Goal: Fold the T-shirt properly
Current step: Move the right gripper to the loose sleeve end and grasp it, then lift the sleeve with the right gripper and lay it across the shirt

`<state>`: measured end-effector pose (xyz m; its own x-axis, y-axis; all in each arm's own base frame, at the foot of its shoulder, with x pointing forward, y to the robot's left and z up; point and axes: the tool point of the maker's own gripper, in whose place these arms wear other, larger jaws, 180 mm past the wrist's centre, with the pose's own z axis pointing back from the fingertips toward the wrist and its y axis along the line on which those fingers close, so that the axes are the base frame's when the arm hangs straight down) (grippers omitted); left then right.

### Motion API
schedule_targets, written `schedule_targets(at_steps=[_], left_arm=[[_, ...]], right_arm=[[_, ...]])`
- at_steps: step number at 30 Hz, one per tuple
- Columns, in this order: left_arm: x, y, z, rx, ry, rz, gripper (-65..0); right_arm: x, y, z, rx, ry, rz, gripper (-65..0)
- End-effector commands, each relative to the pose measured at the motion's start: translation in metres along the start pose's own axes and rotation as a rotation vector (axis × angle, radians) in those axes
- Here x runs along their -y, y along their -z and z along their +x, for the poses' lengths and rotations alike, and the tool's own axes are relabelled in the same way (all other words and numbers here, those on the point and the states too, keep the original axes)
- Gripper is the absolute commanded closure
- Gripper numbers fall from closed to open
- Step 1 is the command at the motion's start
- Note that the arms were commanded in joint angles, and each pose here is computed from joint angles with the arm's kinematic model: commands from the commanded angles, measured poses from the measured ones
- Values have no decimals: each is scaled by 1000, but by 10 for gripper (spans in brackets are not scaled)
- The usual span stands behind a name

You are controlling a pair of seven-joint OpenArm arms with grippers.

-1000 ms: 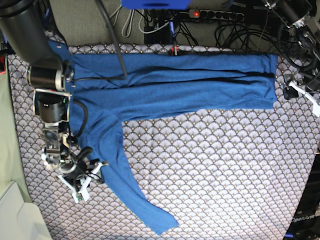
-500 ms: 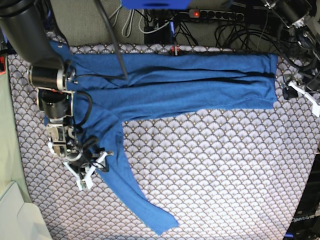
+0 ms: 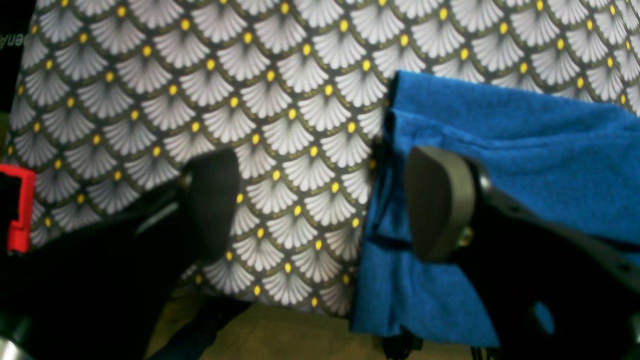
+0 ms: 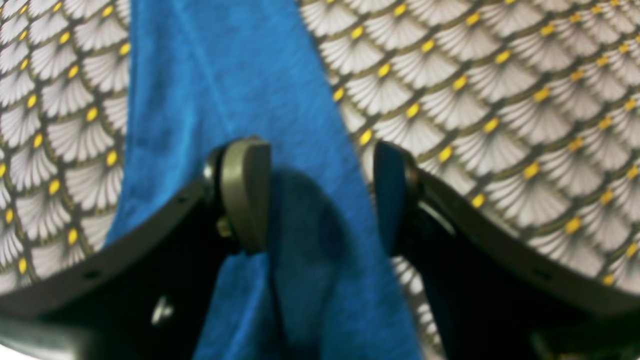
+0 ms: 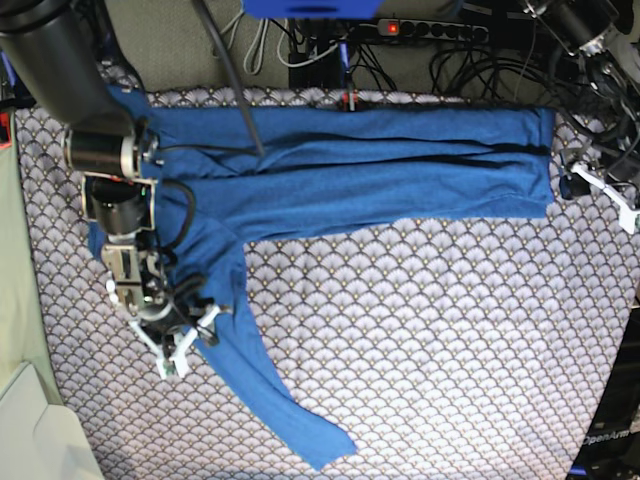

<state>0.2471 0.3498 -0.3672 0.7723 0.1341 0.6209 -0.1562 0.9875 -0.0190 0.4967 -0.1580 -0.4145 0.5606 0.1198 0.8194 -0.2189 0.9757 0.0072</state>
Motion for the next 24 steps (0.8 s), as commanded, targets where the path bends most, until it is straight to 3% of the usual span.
schedule_targets(at_steps=[1,9,12,17,24], left_arm=[[-5,-6,16,47,13,10,-507],[-5,-6,16,45,15,13,-507],[-5,-6,16,46,14,11,-507],[-4,-6,15,41,14,10,-507],[-5,-5,14,41,14,12,-507]], right_arm=[[10,-1,27,65,-1,-19,-336],[8,-2,18,52,1,-17,-325],[8,-2,18,52,1,-17,-235],[8,-2,18,50,1,-17,0],[8,-2,19,49,-4,-8,0]])
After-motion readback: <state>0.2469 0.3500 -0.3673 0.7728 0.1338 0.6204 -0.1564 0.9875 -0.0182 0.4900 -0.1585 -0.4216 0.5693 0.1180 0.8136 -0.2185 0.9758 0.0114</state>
